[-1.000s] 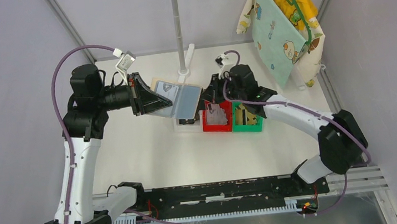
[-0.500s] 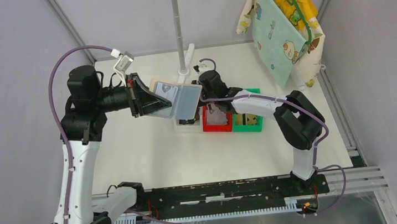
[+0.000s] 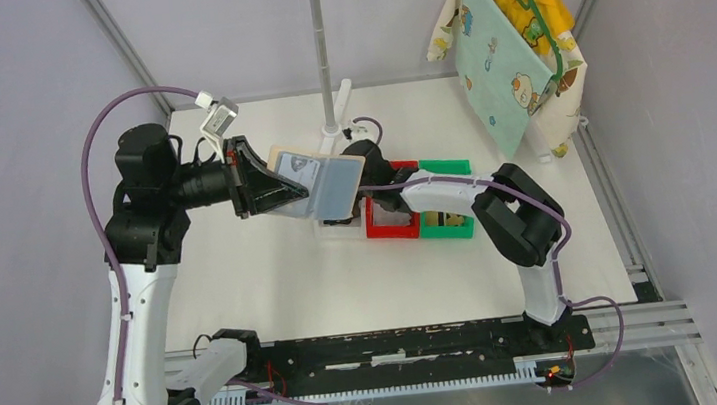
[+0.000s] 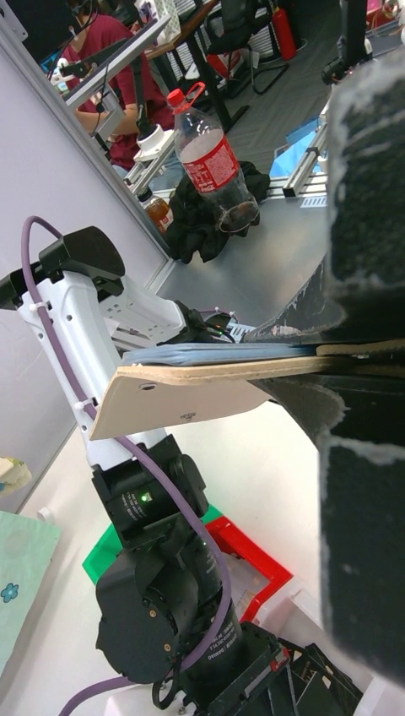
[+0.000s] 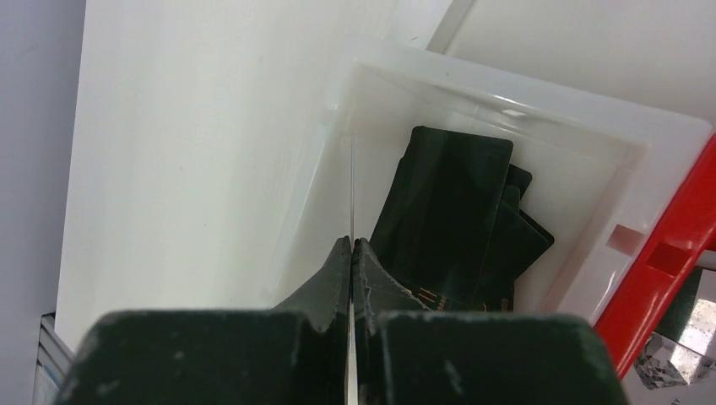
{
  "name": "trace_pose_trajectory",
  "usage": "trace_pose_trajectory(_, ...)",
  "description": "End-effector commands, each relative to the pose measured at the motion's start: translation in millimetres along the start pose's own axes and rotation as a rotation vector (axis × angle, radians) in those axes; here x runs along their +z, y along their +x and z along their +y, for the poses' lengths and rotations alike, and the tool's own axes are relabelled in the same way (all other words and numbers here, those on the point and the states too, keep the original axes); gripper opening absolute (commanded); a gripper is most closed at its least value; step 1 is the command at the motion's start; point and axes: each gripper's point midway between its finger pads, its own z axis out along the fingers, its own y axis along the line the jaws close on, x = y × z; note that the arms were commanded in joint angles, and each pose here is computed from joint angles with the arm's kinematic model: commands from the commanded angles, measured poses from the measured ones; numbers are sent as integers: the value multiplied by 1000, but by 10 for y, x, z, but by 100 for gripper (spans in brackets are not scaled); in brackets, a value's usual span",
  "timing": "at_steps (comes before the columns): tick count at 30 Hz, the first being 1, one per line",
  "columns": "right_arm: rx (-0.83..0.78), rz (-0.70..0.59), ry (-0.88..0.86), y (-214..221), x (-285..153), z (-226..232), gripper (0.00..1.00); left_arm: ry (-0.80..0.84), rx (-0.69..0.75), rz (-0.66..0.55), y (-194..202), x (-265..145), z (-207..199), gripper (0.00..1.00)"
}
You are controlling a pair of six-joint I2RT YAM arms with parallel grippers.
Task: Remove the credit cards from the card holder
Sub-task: Place the credit card in the storage box.
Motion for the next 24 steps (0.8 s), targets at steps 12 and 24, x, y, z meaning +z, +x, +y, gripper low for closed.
trace_pose_trajectory(12,18,-46,-4,91,37,-186,25,40,84,-1,-22,-44,-172,2)
trace_pose_trajectory(24,-109,-231,-13,-856,-676,267,81,37,80,1,-12,-41,-158,2)
